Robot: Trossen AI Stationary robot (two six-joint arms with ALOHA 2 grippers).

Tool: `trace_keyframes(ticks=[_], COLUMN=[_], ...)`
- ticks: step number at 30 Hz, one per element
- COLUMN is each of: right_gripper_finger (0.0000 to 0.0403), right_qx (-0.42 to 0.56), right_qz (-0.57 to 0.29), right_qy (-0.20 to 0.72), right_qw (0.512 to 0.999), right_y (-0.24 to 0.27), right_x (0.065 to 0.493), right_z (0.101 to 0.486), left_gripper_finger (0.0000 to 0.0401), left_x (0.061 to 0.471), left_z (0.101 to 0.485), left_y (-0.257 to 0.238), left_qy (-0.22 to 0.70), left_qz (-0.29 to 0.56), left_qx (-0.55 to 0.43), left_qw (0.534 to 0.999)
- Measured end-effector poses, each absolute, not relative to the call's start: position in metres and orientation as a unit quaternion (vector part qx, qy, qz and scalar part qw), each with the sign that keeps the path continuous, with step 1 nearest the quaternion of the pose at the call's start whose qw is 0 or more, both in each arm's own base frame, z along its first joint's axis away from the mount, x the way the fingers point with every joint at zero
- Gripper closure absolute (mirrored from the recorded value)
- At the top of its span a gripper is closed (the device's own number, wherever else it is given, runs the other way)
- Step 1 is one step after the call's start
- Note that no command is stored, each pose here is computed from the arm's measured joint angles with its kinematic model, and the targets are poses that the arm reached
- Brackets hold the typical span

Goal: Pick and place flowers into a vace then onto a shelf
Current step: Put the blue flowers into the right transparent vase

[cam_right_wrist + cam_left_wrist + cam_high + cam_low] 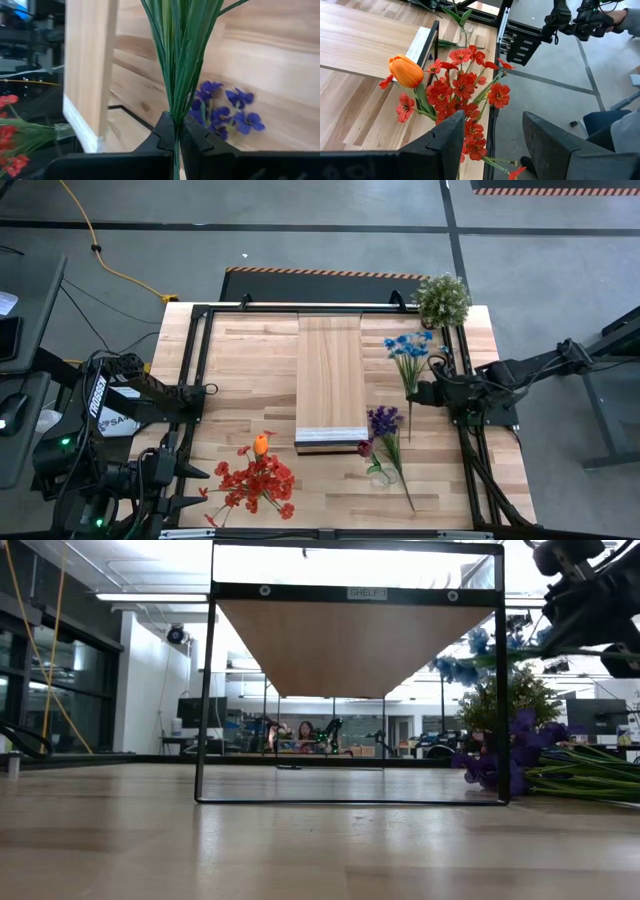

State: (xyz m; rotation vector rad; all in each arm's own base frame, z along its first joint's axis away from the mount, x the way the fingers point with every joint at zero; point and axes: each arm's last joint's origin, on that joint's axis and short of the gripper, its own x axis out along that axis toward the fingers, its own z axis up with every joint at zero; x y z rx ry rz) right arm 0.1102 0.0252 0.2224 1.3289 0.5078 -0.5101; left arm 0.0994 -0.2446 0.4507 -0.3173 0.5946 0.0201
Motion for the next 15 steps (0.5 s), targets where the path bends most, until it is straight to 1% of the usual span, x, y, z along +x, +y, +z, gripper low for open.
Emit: trace_keyframes(ticks=[7, 15], right_gripper_finger=[0.0403, 0.0403], right_qx=[0.593, 0.587], right_qz=[-0.221, -0.189], right_qy=[0.187, 0.122], right_qw=[0.752, 0.778], right_y=[0.023, 0.021], right_x=[0.11, 0.11], right_z=[0.229, 0.242], left_gripper_finger=[0.0169, 0.0169], left_x=[0.099, 0.099], left_z=[0.451, 0.451], left_y=[-0.245, -0.245], left_qy=[0.292, 0.292], left_qz=[0.01, 0.01], left_qx=[-0.156, -0.155], left_qw=[0.944, 0.944])
